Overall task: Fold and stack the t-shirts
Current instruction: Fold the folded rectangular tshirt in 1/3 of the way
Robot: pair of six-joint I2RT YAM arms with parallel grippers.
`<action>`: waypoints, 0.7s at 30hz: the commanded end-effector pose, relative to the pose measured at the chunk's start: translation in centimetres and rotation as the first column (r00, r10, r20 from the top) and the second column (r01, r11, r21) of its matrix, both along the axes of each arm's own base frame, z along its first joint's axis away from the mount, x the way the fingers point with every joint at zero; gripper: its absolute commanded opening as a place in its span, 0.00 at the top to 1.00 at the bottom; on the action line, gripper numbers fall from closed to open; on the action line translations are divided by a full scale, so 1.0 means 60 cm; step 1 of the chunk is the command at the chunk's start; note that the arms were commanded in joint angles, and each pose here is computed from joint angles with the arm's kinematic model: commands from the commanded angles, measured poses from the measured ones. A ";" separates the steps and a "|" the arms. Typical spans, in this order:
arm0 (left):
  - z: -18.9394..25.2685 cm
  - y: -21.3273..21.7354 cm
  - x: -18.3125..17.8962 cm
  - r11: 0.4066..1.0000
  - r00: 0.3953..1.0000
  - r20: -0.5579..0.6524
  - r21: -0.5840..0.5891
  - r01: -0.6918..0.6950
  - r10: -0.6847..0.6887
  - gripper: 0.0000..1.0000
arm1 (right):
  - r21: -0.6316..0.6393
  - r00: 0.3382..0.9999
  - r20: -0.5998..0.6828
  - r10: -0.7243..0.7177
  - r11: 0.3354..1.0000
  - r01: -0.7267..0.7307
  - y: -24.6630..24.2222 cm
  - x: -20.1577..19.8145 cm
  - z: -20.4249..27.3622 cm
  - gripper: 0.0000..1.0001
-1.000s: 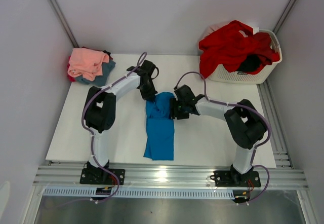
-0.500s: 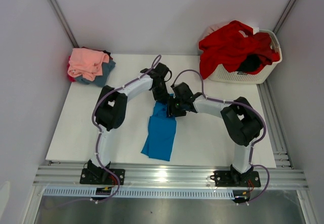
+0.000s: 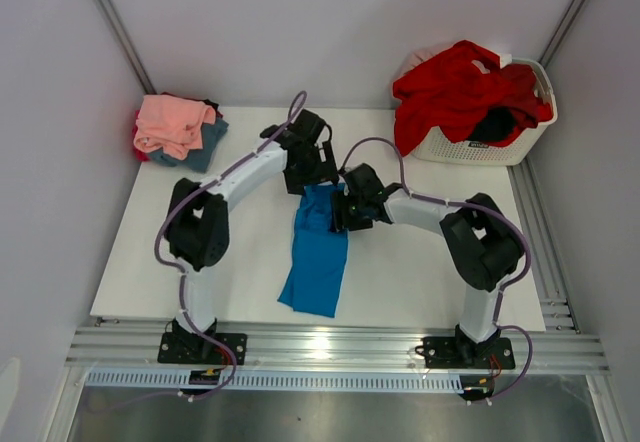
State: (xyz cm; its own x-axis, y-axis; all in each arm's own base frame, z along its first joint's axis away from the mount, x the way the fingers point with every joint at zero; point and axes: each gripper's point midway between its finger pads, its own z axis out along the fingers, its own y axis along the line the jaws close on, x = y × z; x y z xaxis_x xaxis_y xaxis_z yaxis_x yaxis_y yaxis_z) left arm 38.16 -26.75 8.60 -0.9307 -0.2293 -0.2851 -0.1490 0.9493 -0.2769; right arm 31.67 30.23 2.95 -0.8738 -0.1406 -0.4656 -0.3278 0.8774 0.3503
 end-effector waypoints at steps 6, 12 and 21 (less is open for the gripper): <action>0.164 0.012 -0.014 0.992 0.973 0.230 -0.120 0.030 -0.002 0.10 | -0.055 0.997 0.071 -0.018 0.998 0.022 -0.053 0.001 0.042 0.36; 0.107 0.089 -0.040 0.981 0.978 0.145 -0.148 -0.128 0.149 0.12 | 0.019 0.992 0.084 -0.097 0.995 0.095 -0.105 0.010 0.056 0.34; -0.010 0.138 -0.079 0.960 0.970 -0.012 -0.147 -0.240 0.241 0.14 | 0.251 0.988 0.004 -0.153 0.957 0.147 -0.104 0.019 0.036 0.33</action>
